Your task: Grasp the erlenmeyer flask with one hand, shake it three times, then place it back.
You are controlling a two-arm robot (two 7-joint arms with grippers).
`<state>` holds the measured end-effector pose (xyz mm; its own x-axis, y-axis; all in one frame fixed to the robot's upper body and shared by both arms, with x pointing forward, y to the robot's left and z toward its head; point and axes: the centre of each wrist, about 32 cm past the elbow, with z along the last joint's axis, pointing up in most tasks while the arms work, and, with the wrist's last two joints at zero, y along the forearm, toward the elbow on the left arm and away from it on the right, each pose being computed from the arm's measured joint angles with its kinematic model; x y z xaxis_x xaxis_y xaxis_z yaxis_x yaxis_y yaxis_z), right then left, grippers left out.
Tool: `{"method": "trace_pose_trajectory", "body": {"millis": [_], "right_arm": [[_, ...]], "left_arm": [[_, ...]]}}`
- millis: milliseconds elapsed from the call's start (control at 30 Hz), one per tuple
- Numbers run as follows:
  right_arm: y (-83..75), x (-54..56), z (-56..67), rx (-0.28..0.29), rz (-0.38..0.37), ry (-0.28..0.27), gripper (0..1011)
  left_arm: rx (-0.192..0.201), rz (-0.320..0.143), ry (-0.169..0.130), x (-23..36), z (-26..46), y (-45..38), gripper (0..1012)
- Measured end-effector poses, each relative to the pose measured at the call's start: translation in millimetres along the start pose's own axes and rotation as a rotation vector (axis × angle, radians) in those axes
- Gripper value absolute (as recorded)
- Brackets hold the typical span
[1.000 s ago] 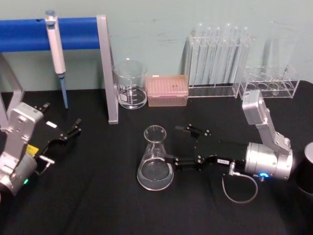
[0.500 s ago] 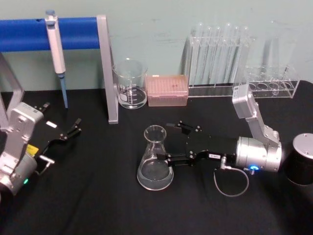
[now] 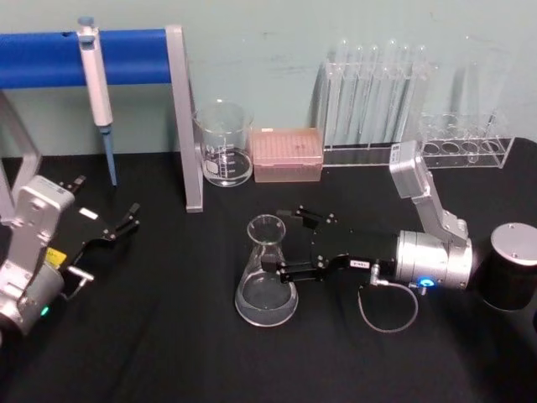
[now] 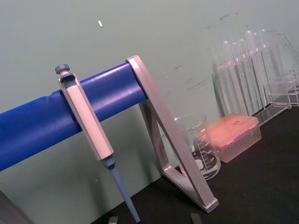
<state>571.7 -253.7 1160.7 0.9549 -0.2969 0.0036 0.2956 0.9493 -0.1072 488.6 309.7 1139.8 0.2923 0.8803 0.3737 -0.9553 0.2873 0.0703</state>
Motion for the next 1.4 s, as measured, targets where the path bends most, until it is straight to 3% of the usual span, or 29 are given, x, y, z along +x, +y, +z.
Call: {"method": "trace_pose_trajectory", "body": {"millis": [567,1400], "right_arm": [[10.2,7.3,0.2,-0.001,0.039,-0.002,1000],[12.3,7.8,-0.1,-0.010,0.035,-0.013,1000]], "left_arm": [[0.000,0.000,0.000,0.0,0.0,0.0,1001],[0.000,0.000,0.000,0.0,0.0,0.0,1001]]}}
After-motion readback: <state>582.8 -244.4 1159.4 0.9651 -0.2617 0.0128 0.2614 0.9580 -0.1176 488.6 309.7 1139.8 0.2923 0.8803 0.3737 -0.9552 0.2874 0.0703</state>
